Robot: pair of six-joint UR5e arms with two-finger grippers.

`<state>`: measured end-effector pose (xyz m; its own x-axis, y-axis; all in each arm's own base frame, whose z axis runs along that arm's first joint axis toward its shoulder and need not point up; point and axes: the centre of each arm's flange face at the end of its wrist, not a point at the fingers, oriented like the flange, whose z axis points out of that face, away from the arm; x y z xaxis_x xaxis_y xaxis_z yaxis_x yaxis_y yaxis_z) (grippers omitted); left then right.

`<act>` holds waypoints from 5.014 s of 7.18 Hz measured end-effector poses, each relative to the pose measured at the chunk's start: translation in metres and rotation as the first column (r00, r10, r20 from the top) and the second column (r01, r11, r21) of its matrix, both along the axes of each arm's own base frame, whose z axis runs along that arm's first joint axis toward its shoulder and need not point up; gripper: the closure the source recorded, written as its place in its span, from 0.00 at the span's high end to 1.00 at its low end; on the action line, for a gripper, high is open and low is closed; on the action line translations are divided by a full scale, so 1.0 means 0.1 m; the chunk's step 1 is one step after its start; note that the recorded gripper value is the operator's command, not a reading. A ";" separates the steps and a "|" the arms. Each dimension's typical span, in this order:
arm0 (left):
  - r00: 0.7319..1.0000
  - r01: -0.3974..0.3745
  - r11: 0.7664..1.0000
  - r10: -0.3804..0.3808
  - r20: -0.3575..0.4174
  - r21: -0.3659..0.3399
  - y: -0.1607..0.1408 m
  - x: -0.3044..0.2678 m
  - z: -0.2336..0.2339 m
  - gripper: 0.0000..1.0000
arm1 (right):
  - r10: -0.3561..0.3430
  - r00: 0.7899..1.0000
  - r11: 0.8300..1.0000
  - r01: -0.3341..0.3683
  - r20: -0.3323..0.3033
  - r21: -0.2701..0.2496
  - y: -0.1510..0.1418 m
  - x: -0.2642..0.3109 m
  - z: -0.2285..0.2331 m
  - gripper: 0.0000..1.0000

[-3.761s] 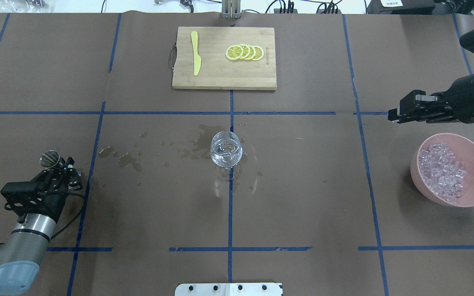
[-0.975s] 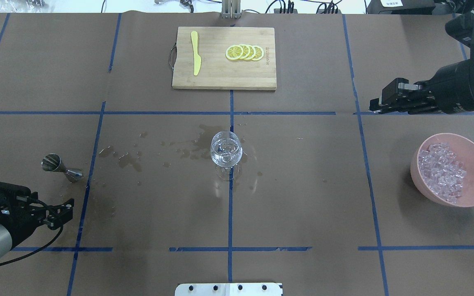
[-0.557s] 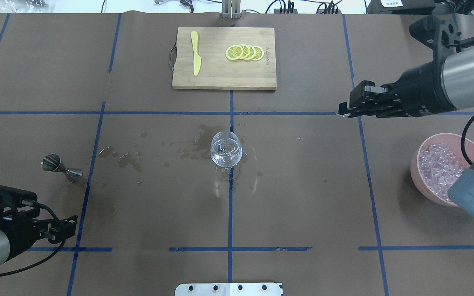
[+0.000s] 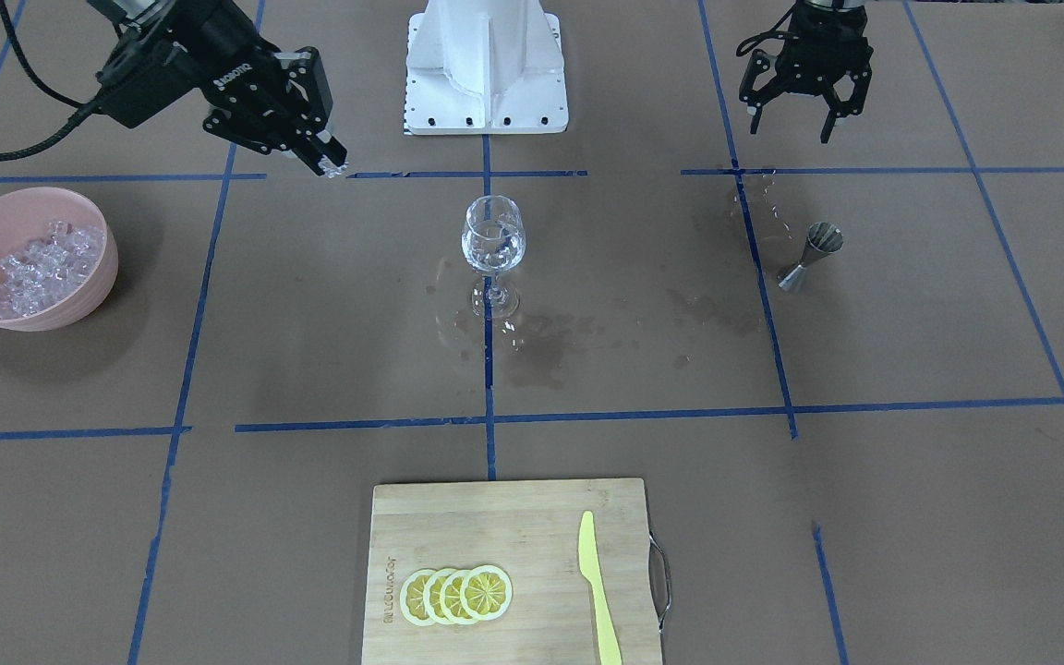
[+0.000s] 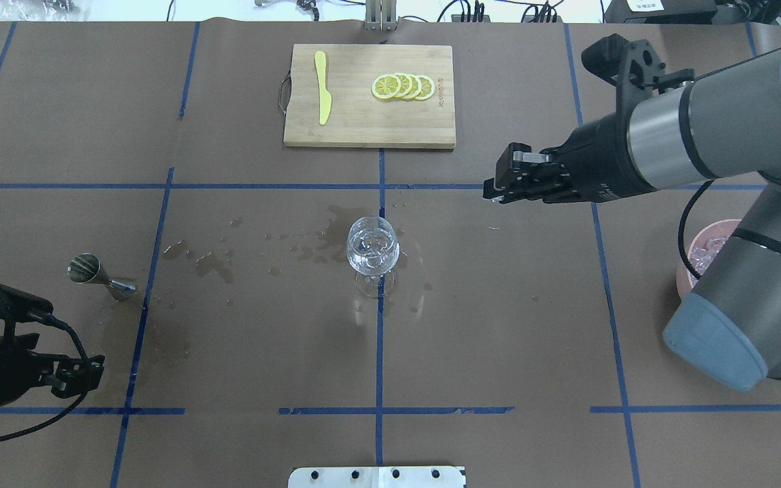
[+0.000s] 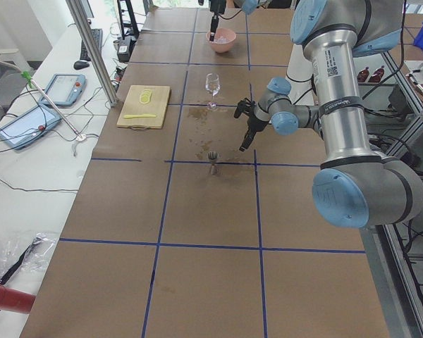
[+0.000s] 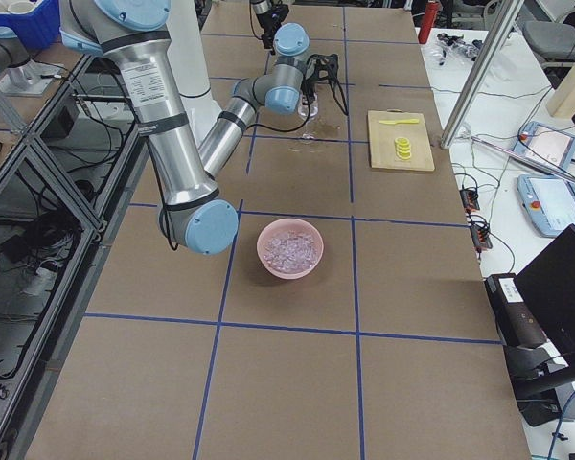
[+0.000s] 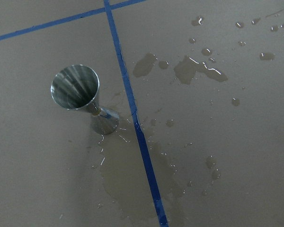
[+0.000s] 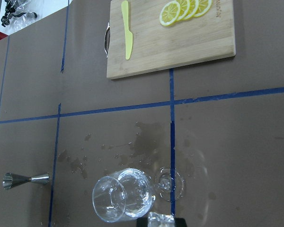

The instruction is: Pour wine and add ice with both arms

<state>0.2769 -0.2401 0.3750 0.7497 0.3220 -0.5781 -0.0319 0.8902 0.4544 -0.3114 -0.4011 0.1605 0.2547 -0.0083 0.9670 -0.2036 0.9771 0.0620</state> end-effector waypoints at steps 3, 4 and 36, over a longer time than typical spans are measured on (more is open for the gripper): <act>0.997 -0.064 0.995 0.061 0.047 0.076 -0.41 -0.46 -0.02 1.00 | 0.001 1.000 1.000 -0.001 -0.024 0.006 -0.03 -0.53 -0.24 0.00; 0.996 -0.072 0.993 0.066 0.059 0.097 -0.53 -0.62 -0.02 1.00 | 0.000 1.000 1.000 0.001 -0.028 0.006 -0.05 -0.64 -0.28 0.00; 0.995 -0.096 0.989 0.095 -0.020 -0.111 -2.47 -3.43 1.47 1.00 | -0.345 0.731 0.897 0.442 -0.589 0.023 -1.37 3.12 3.28 1.00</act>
<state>-0.0660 -0.4866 0.5218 0.7096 0.3246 -0.6254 -0.1133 0.9286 0.3534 0.0009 -0.5385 0.4886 0.6861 -0.3628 0.6306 0.3151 0.9294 0.1920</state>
